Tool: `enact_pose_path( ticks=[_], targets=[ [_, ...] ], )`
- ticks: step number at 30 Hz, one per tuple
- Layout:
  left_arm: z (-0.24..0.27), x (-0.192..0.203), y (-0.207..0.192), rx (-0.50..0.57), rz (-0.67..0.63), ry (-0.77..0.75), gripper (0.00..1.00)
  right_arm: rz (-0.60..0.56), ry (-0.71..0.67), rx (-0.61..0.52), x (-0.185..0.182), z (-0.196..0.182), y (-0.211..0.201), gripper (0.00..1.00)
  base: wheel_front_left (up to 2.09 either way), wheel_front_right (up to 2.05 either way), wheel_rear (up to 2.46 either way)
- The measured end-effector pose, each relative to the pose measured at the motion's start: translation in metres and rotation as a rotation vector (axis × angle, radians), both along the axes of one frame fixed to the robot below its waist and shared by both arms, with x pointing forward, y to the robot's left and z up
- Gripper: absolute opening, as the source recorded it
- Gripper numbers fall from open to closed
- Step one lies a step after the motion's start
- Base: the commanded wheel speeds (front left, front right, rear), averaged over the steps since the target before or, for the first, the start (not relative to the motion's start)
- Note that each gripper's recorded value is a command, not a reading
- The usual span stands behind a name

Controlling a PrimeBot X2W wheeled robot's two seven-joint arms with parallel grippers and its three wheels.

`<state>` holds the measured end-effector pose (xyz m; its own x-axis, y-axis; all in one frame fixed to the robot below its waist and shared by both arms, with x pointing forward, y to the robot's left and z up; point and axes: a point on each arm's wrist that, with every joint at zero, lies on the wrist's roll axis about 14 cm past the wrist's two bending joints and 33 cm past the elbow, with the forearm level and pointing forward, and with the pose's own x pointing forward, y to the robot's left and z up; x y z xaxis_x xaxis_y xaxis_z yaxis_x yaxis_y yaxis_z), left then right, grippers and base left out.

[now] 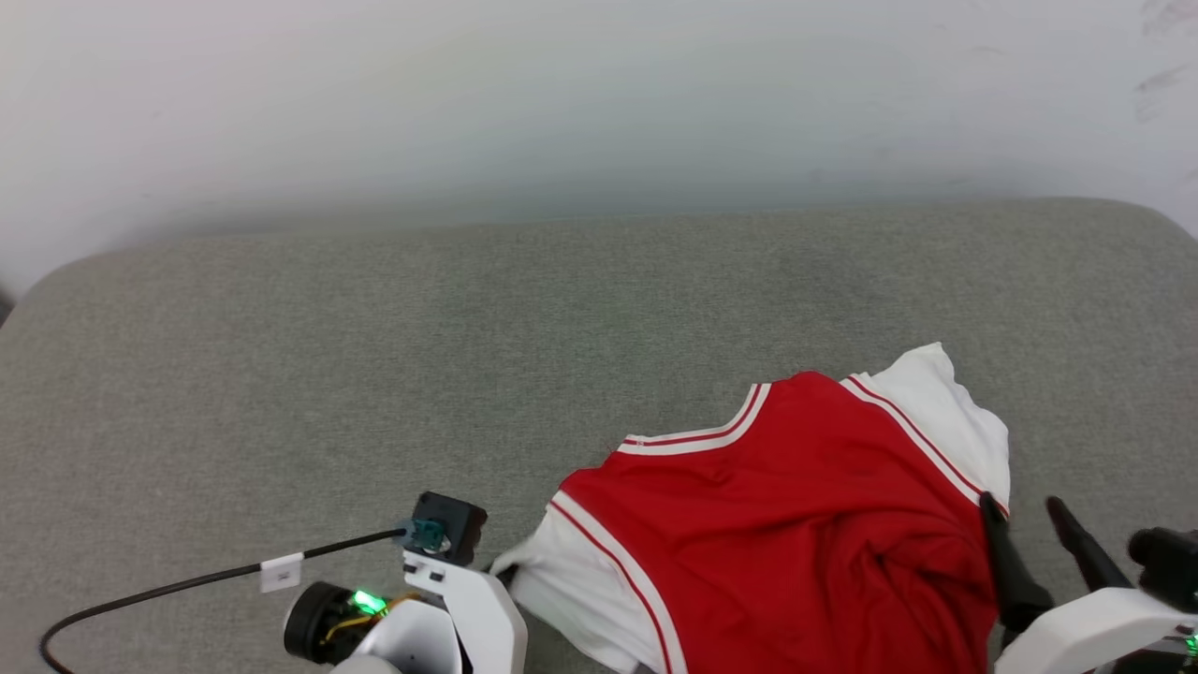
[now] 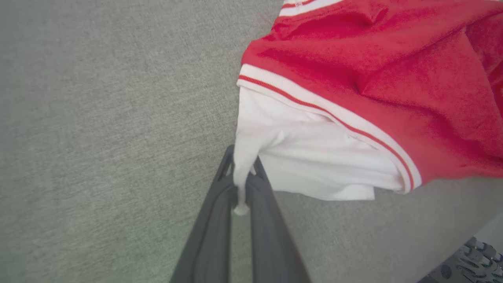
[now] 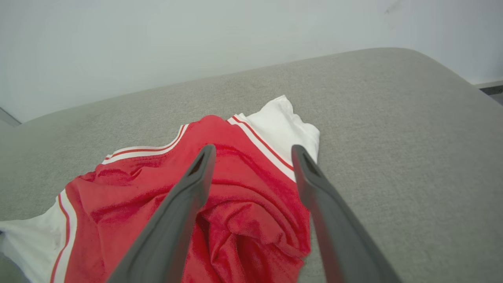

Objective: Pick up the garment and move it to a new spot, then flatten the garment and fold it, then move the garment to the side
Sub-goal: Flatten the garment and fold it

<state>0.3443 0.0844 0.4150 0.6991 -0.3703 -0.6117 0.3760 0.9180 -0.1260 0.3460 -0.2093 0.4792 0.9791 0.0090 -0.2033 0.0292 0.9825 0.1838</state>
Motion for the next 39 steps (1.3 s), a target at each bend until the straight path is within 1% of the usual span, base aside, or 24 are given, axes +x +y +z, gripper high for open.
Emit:
enact_pose_path(
  ticks=[1,2,6,10,14,20,27,31,36,37,38,39],
  targets=[
    [0.000,0.000,0.000,0.000,0.000,0.000,0.00,0.000,0.000,0.000,0.000,0.000,0.000,1.00,0.00,0.00,0.00],
    [0.013,0.009,0.006,-0.015,0.040,-0.070,0.00,-0.014,0.044,0.011,0.002,-0.009,-0.009,1.00,0.00,0.00,0.00],
    [0.029,0.019,0.009,-0.042,0.079,-0.147,0.00,-0.052,0.142,0.045,0.011,-0.026,-0.032,1.00,0.00,0.00,0.00],
    [0.041,0.031,0.006,-0.060,0.074,-0.200,0.00,-0.075,0.253,0.080,0.029,-0.040,-0.052,1.00,0.00,0.00,0.00],
    [0.048,0.043,-0.002,-0.079,0.060,-0.233,0.00,-0.060,0.378,0.089,0.056,-0.050,-0.063,1.00,0.00,0.00,0.00],
    [0.049,0.065,-0.007,-0.099,0.055,-0.262,0.00,0.023,0.564,0.073,0.103,-0.064,-0.054,1.00,0.00,0.00,0.00],
    [0.030,0.074,-0.004,-0.106,0.069,-0.226,0.00,0.114,0.733,0.038,0.138,-0.095,-0.031,1.00,0.00,0.00,0.00],
    [0.014,0.074,0.001,-0.093,0.079,-0.188,0.00,0.138,0.812,0.033,0.148,-0.114,-0.024,1.00,0.00,0.00,0.00],
    [0.004,0.073,0.005,-0.084,0.090,-0.160,0.00,0.163,0.892,0.043,0.148,-0.129,-0.018,1.00,0.00,0.00,0.00],
    [0.003,0.073,0.006,-0.082,0.091,-0.157,0.00,0.164,0.896,0.051,0.148,-0.129,-0.017,0.45,0.00,0.00,0.00],
    [0.002,0.073,0.006,-0.082,0.093,-0.156,0.00,0.167,0.898,0.043,0.148,-0.129,-0.017,0.00,0.00,0.00,0.00],
    [0.002,0.073,0.007,-0.084,0.095,-0.155,0.00,0.167,0.898,0.042,0.147,-0.129,-0.017,0.00,0.00,0.00,0.00]
  ],
)
